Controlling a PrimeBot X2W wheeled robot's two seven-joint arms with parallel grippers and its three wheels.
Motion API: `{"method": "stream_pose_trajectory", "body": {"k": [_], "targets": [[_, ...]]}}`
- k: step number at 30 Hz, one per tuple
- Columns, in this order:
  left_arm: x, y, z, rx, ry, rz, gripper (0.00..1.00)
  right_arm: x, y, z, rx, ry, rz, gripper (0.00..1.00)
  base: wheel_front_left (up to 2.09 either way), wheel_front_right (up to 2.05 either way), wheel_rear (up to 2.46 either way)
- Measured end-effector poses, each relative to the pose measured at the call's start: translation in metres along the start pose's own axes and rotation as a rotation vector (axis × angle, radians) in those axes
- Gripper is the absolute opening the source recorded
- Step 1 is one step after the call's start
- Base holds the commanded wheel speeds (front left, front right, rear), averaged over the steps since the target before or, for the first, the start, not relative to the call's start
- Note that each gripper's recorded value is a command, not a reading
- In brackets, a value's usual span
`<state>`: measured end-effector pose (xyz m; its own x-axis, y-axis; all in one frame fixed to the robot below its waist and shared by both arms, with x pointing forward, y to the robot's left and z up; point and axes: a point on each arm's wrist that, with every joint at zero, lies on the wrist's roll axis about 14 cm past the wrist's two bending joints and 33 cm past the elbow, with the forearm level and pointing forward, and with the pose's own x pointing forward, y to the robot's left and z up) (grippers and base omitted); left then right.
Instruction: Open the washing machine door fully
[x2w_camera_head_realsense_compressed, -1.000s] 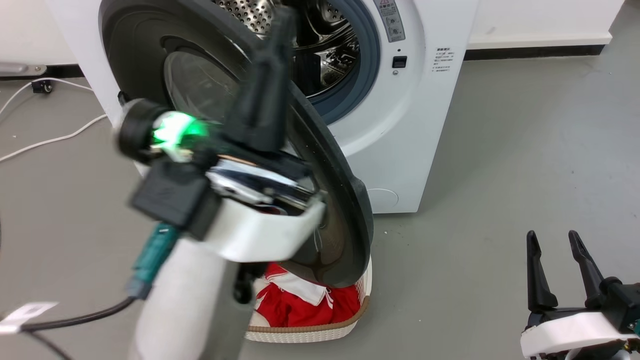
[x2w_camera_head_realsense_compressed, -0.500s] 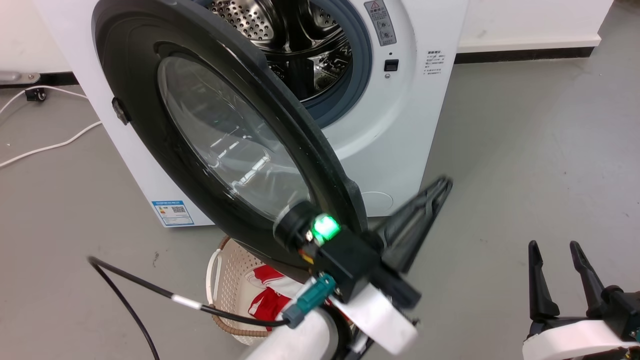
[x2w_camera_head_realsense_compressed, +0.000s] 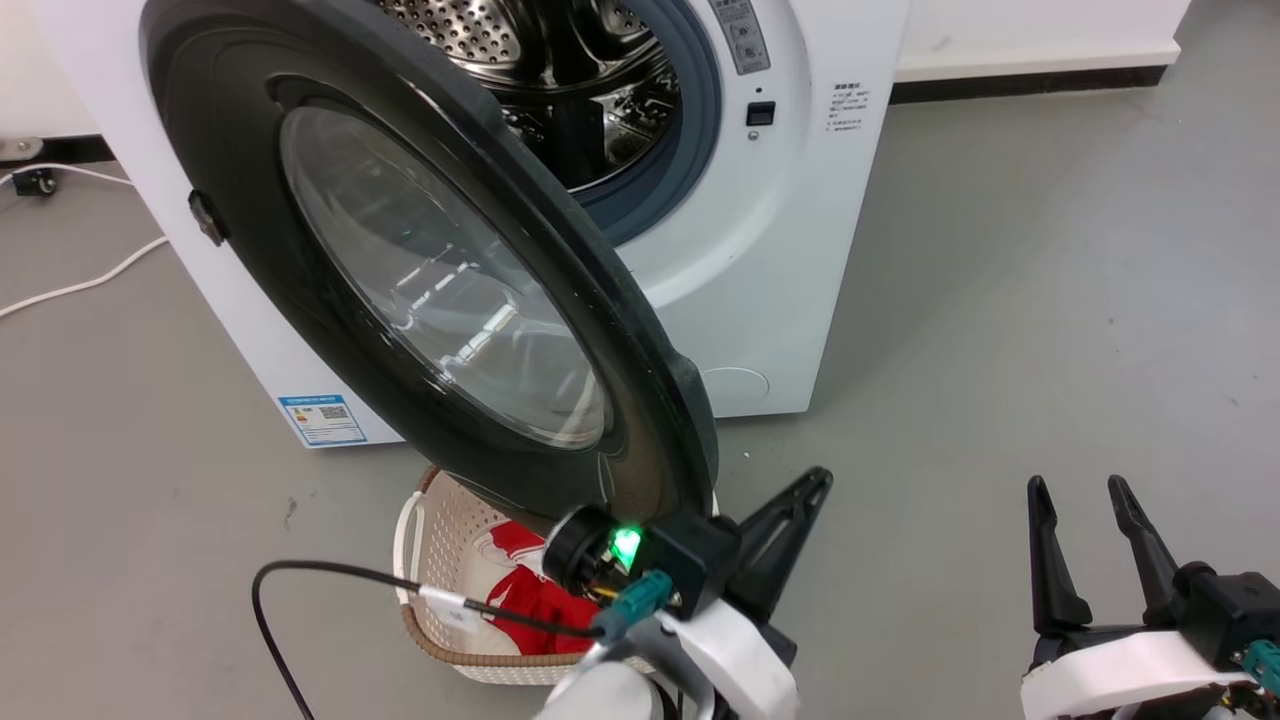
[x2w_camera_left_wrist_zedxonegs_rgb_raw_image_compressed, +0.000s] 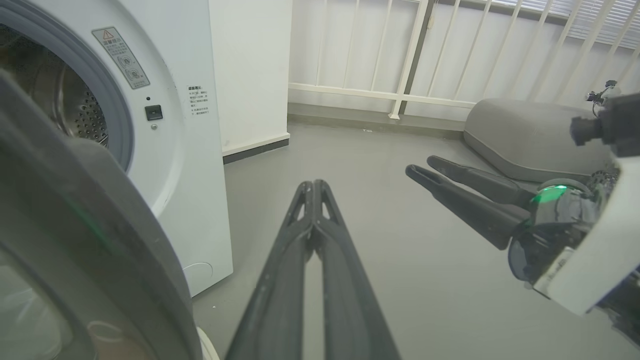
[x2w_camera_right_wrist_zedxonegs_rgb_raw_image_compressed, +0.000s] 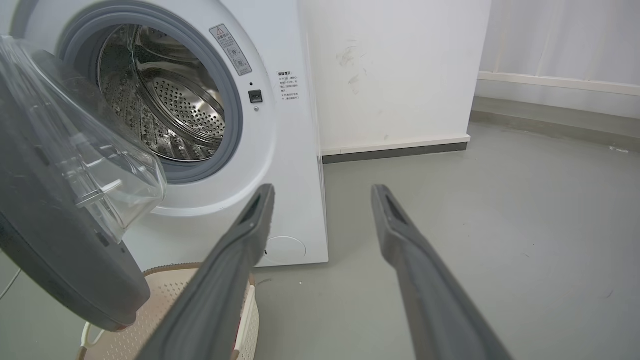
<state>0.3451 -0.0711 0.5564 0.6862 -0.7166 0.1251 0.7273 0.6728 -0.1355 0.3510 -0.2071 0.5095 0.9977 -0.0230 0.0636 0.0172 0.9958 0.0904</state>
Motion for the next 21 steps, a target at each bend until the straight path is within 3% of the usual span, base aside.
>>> {"method": "stream_pose_trajectory", "body": {"k": [10, 21], "targets": [[0.024, 0.035, -0.01, 0.01, 0.019, 0.071, 0.0, 0.002, -0.006, -0.01, 0.016, 0.02, -0.022, 1.0, 0.0, 0.0, 0.0], [0.038, 0.049, -0.015, -0.018, 0.032, 0.14, 0.0, 0.003, -0.009, -0.014, 0.025, 0.029, -0.032, 1.0, 0.0, 0.0, 0.0]]}}
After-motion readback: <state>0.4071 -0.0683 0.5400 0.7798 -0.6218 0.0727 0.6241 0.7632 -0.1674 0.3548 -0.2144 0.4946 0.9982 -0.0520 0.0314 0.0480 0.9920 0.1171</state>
